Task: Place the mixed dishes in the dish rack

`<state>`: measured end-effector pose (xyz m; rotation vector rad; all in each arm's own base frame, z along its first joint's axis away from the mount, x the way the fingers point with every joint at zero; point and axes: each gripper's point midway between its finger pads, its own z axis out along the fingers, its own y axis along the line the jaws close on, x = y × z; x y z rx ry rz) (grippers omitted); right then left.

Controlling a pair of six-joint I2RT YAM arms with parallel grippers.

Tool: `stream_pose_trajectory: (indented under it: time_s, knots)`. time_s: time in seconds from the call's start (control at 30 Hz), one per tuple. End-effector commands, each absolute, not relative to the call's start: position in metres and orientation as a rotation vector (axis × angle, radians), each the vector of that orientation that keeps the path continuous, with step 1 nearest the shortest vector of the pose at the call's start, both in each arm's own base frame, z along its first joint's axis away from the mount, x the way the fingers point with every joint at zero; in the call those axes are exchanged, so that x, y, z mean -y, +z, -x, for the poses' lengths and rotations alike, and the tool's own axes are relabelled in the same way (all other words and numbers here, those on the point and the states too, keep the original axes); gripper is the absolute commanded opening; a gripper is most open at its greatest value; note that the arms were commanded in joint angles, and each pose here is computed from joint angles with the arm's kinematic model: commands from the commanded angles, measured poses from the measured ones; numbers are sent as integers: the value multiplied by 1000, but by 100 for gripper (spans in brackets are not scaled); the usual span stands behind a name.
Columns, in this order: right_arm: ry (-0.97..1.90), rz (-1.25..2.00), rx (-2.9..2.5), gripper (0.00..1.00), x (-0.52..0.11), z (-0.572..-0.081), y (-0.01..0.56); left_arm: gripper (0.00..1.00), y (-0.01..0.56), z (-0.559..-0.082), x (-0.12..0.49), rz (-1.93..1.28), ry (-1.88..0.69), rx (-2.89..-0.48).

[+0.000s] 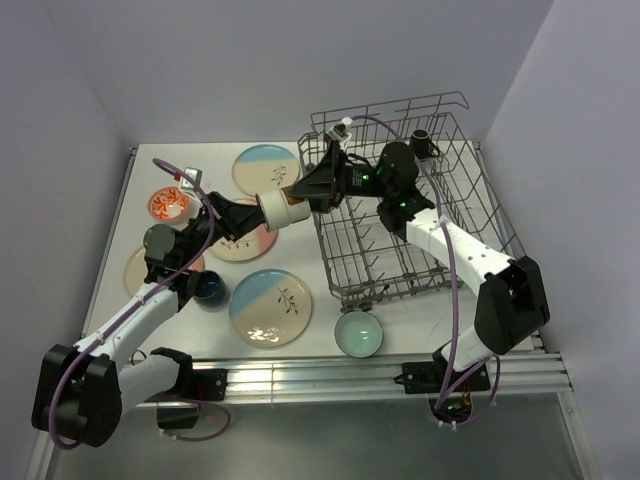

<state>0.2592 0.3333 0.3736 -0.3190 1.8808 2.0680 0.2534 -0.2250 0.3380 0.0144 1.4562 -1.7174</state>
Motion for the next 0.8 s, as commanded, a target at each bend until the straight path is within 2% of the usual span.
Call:
stream_pose_trajectory:
  time_s: [0.0,0.1,0.17,0.27,0.3,0.33,0.37,0.4,0.47,0.53,0.57,0.6,0.63,0.73,0.77]
  knots:
    - [2100,419,-1812,100,-339,-239,389,0,367,-244,223,-115,-1720,-1343]
    - [2105,421,-1843,100,-343,-235,384,0,365,-246,224,-115,-1709,-1354]
    - [2102,414,-1864,95,-344,-234,380,0,364,-247,224,-114,-1709,-1358]
    - [2103,412,-1874,80,-345,-233,376,0,362,-248,224,-107,-1709,-1359]
    - [2105,415,-1867,74,-344,-233,378,0,361,-248,224,-108,-1713,-1357]
    - [2112,421,-1857,62,-344,-232,380,0,360,-248,224,-106,-1713,-1360]
    - [2115,428,-1854,54,-345,-232,379,0,359,-248,224,-104,-1713,-1363]
    - [2114,439,-1842,39,-344,-232,381,0,359,-248,224,-104,-1713,-1363]
    - [2114,452,-1837,26,-344,-232,381,2,357,-251,224,-93,-1708,-1371]
    - [2111,486,-1818,9,-343,-231,384,14,353,-255,224,-68,-1689,-1403]
    - [2108,498,-1814,6,-343,-231,384,35,351,-258,224,-53,-1676,-1423]
    - [2101,519,-1806,0,-342,-232,386,50,344,-263,222,-23,-1626,-1467]
    - [2082,549,-1792,0,-341,-233,386,67,346,-265,221,-23,-1596,-1472]
    - [2025,607,-1765,0,-335,-240,382,80,344,-273,211,29,-1472,-1513]
    - [2007,618,-1760,0,-333,-243,381,81,343,-276,208,50,-1431,-1532]
